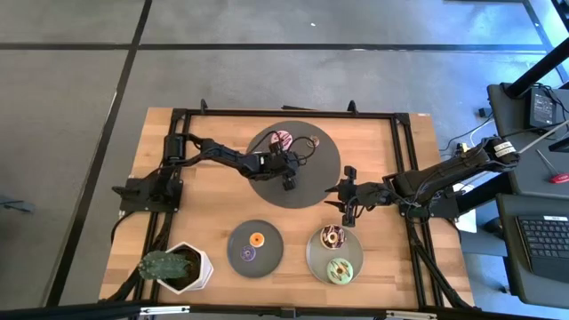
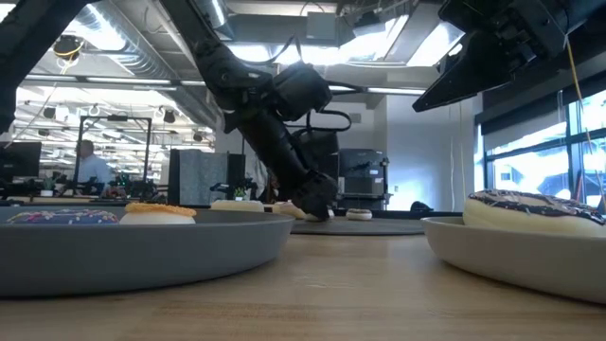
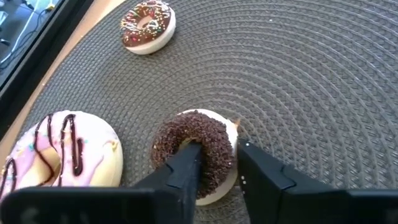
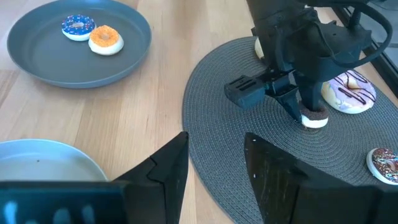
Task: Pick & Place donuts
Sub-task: Put small black donut on the black plate
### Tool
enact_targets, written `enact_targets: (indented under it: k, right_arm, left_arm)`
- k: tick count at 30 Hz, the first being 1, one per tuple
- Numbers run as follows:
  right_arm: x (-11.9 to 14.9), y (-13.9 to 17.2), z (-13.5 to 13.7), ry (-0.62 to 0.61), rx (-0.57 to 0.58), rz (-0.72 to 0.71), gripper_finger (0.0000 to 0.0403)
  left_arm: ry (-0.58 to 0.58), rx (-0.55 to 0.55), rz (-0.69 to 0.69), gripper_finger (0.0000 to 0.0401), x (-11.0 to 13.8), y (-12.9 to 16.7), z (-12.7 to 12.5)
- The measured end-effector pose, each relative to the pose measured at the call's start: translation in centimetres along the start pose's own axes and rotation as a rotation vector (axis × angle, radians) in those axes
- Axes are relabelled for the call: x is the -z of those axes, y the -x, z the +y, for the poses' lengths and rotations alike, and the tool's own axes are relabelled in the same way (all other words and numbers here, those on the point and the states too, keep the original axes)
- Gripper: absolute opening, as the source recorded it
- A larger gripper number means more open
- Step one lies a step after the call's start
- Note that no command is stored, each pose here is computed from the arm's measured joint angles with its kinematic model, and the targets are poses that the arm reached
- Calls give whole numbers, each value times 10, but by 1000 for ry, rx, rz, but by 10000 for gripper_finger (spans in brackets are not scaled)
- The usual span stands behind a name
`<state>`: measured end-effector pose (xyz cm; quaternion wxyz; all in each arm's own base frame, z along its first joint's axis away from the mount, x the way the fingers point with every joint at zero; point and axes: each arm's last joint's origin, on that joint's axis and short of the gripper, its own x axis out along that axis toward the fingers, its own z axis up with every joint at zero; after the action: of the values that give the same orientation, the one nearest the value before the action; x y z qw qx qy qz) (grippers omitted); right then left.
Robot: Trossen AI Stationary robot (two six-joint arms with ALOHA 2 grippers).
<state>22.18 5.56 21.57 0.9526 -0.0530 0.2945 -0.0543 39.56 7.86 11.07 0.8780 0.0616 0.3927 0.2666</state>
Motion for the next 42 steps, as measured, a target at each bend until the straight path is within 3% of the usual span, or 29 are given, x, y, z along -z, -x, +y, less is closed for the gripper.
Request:
enact_targets:
  k: [9,15,19,24,28,35,42]
  right_arm:
    - [0,0,0,1,0,2,158]
    - [1,0,0,-1,1,7,158]
    - [1,0,0,1,1,11,158]
    - [2,0,0,-1,2,16,158]
    - [2,0,0,-16,2,16,158]
    - [1,0,0,-45,2,14,158]
    - [1,0,0,-47,2,10,158]
  left_arm:
    - [-9,25,-16,16,-6,12,-4]
    - [-47,87,-37,12,-24,63,-13]
    - [-79,249,-13,15,-27,112,-35]
    - [-82,446,16,10,-15,163,-80]
    - [-173,538,-4,11,2,195,-120]
    - [-308,527,-42,12,35,225,-164]
    - [-400,505,-41,12,58,233,-185]
